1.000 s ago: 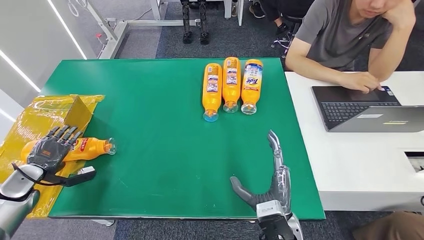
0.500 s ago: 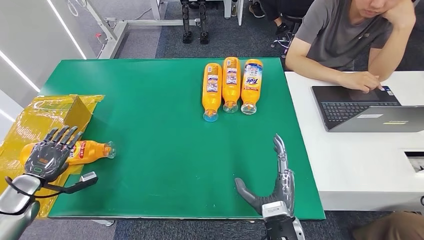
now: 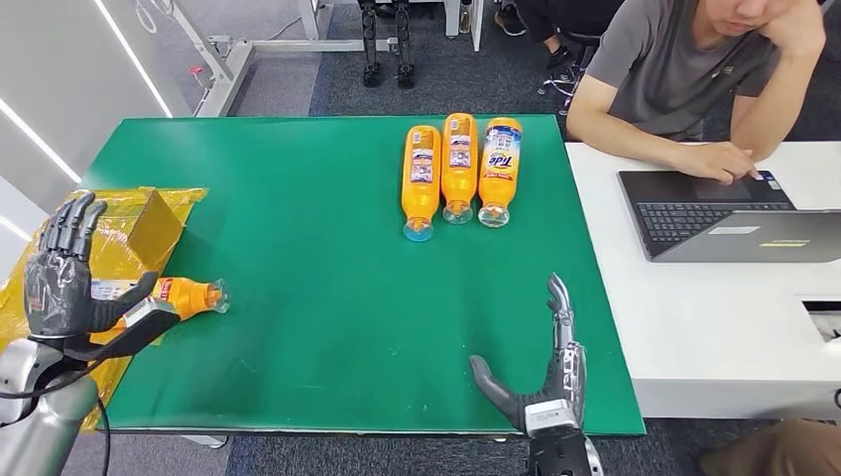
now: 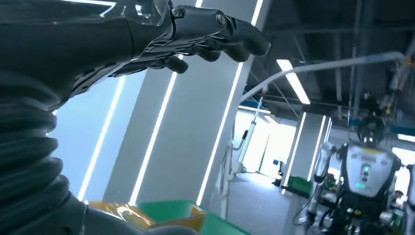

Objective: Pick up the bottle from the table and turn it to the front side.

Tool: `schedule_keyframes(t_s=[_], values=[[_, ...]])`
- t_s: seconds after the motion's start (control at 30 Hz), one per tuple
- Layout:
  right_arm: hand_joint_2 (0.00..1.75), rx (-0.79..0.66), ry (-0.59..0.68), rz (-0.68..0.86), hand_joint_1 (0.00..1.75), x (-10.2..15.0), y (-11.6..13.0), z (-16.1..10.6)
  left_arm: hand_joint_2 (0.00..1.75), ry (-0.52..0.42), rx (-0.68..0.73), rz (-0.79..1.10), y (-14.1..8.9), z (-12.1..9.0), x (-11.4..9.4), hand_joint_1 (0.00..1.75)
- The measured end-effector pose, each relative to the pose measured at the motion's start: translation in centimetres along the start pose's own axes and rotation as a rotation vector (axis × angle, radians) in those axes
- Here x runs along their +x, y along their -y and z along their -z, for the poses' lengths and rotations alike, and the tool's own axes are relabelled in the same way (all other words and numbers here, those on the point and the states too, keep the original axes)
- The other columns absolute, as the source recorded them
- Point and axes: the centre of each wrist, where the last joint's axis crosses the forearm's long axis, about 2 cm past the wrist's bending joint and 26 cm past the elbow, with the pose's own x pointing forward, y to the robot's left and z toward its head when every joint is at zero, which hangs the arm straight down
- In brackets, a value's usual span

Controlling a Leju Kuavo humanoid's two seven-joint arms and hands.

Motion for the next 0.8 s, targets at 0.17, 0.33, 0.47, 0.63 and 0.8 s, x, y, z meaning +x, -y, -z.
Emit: schedule_keyframes(t_s=[0.17,0.33,0.47,0.63,0.8], values=[[1.75,0.037,0.006,0.001,0.00,-0.1,-0.4,0.1,1.75,-0.086,0.209,-0.229,0.5,2.6,2.6,0.00],[1.75,0.062,0.014,0.003,0.00,-0.2,-0.6,0.4,1.75,-0.117,0.351,-0.400,0.8,5.5,5.1,0.00],[1.75,0.063,0.018,0.004,0.00,-0.3,-0.7,0.5,1.75,-0.160,0.480,-0.544,0.8,7.3,7.2,0.00],[1.75,0.048,0.040,0.032,0.00,-0.4,-0.7,1.0,1.75,-0.198,0.636,-0.895,0.8,10.5,12.8,0.00],[1.75,0.024,0.081,0.062,0.00,-0.2,-0.7,1.8,1.75,-0.224,0.659,-1.206,1.8,11.9,18.5,0.00]])
